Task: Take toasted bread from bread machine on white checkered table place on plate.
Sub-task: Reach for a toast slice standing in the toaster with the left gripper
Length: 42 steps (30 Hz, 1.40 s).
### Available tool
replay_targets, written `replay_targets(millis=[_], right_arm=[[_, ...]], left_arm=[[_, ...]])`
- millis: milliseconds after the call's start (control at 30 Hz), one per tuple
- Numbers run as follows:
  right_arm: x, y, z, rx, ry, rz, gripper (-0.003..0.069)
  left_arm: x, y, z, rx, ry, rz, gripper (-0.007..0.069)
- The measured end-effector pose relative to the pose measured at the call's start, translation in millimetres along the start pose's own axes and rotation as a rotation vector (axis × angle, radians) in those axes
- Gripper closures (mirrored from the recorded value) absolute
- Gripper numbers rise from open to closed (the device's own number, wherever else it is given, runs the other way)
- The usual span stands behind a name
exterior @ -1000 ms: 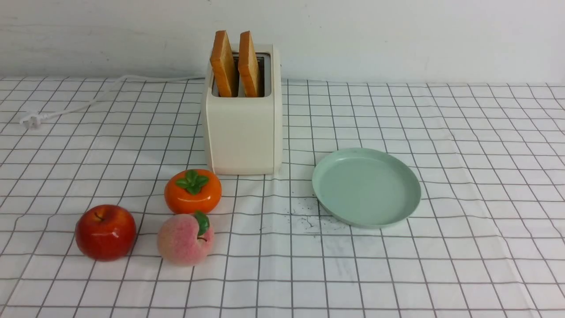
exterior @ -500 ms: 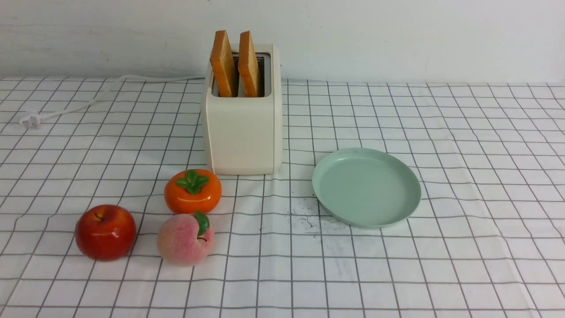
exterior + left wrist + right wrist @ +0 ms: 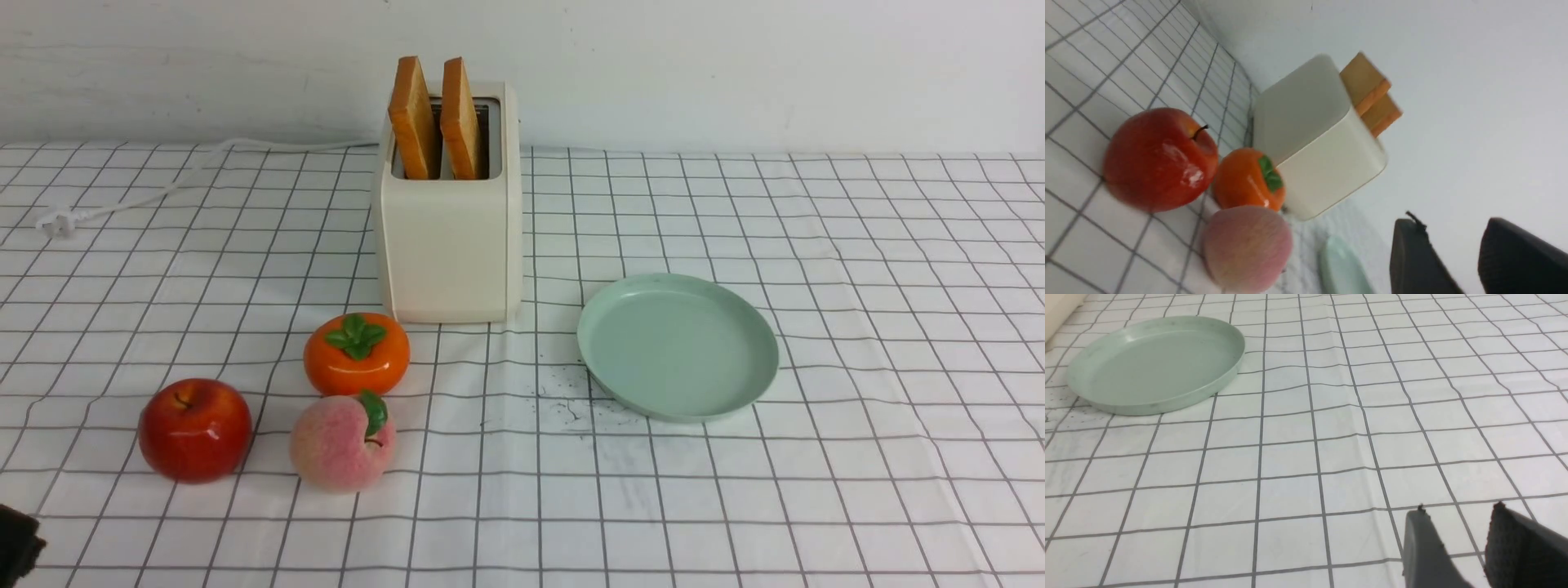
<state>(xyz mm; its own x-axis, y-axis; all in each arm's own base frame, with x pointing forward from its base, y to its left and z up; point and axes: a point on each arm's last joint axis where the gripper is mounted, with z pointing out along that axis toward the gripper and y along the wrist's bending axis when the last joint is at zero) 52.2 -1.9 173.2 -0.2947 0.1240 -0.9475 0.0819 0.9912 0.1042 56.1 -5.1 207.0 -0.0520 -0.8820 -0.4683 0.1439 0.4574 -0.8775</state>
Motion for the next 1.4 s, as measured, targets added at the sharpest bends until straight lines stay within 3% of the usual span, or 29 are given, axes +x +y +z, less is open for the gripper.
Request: replay_targets(millis=[167,300,400,533,633,833,1000,1267,1400], right_arm=[[-2.7,0.0,0.5,-0.001,-0.042,-0.012,0.042],[-18.6,3.7,-1.4,-0.077,-0.223,0.29,0.042],[-27.6,2.8,-4.0,-0.109,-0.32,0.448,0.042],[-39.0,3.9,-9.2,-0.148,-0.368,0.538,0.0445],[-61.0,13.5,-20.6,-0.22,-0.308,0.478,0.0495],[-153.3,42.3,-46.7,-0.369,-0.076,0.095,0.0643],[-217.8,62.9,-47.5,-0.444,0.123,-0.104,0.0659],[-254.6,78.7,-25.4,-0.486,0.202,-0.166,0.0659],[-266.0,88.0,-21.4,-0.558,0.188,-0.152,0.0659]], left_arm=[[-8.1,-2.1,-0.4,0.014,-0.083,-0.05,0.0398],[-16.5,-34.6,-2.2,0.083,-0.029,0.181,0.0554],[-22.9,-53.6,3.8,0.082,0.008,0.321,0.0638],[-32.4,-78.6,28.4,0.035,0.083,0.481,0.0638],[-38.8,-94.6,49.7,0.008,0.127,0.536,0.0638],[-46.8,-128.3,138.3,-0.047,0.302,0.721,0.0638],[-42.6,-136.6,213.6,-0.052,0.426,0.824,0.0638],[-36.6,-140.8,278.5,-0.043,0.462,0.831,0.0637],[-14.7,-138.1,316.9,-0.02,0.515,0.83,0.0533]])
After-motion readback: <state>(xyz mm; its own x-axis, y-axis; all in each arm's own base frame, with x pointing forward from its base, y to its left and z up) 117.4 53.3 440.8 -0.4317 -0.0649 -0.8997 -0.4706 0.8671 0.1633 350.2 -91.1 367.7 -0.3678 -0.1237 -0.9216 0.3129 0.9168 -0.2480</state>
